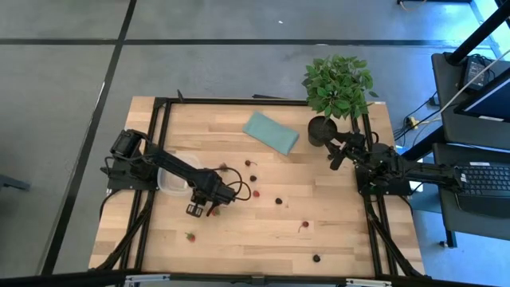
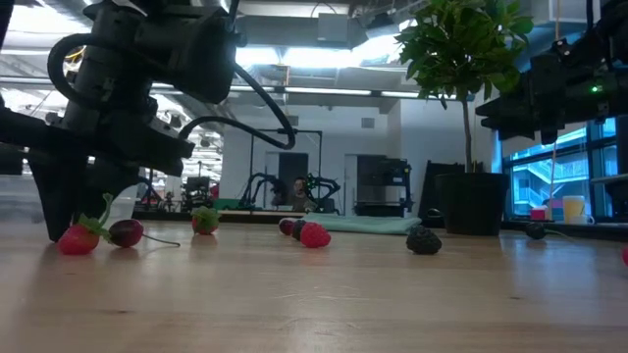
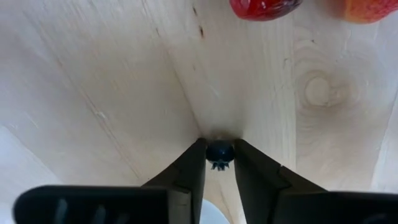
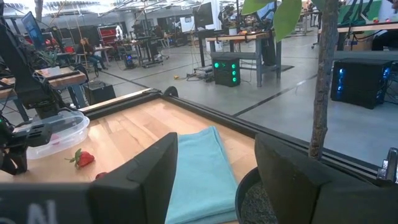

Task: Pick and placing Produce into tupperware
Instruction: Put the blueberry into the transparent bin

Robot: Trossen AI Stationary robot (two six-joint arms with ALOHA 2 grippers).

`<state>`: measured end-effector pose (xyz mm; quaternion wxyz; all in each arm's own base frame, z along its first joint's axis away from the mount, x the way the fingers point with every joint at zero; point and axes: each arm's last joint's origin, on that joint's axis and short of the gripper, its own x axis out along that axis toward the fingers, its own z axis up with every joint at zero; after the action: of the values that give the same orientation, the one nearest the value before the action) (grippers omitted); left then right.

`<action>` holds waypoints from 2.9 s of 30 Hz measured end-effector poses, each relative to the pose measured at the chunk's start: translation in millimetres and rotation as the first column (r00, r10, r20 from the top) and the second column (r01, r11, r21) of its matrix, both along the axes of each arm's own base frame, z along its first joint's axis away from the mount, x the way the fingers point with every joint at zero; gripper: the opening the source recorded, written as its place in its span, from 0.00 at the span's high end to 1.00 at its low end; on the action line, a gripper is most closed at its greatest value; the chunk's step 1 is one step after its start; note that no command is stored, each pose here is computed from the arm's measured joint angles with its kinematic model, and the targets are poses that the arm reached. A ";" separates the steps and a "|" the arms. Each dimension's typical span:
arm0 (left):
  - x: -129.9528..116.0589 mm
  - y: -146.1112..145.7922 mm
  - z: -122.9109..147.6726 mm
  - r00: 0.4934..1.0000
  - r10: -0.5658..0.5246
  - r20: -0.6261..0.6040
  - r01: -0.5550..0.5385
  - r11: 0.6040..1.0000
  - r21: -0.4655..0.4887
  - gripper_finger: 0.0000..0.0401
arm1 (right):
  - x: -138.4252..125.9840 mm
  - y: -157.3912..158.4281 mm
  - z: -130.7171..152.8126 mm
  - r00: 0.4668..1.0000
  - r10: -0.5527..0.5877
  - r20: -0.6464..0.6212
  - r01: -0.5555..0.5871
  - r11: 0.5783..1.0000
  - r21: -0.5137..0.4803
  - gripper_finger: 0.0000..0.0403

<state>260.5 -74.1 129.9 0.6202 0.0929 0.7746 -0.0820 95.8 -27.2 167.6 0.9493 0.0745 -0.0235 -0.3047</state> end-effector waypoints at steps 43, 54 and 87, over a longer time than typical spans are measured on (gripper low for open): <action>-47.9 47.5 115.7 0.879 0.382 0.287 -0.435 0.889 0.147 0.88 | 0.0 0.0 -0.1 1.000 0.000 -0.001 0.000 1.000 -0.002 0.46; -96.0 63.7 66.8 0.682 0.684 0.260 -0.725 0.679 0.116 0.87 | 0.0 0.0 -0.1 1.000 0.000 -0.002 0.000 1.000 -0.004 0.46; -107.6 70.7 38.1 0.605 0.766 0.215 -0.794 0.599 0.103 0.65 | 0.0 0.0 -0.1 1.000 0.000 -0.005 0.000 1.000 -0.007 0.46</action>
<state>152.8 -3.4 168.1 0.6371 -0.1919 0.6926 0.2785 95.8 -27.2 167.5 0.9496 0.0706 -0.0223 -0.3047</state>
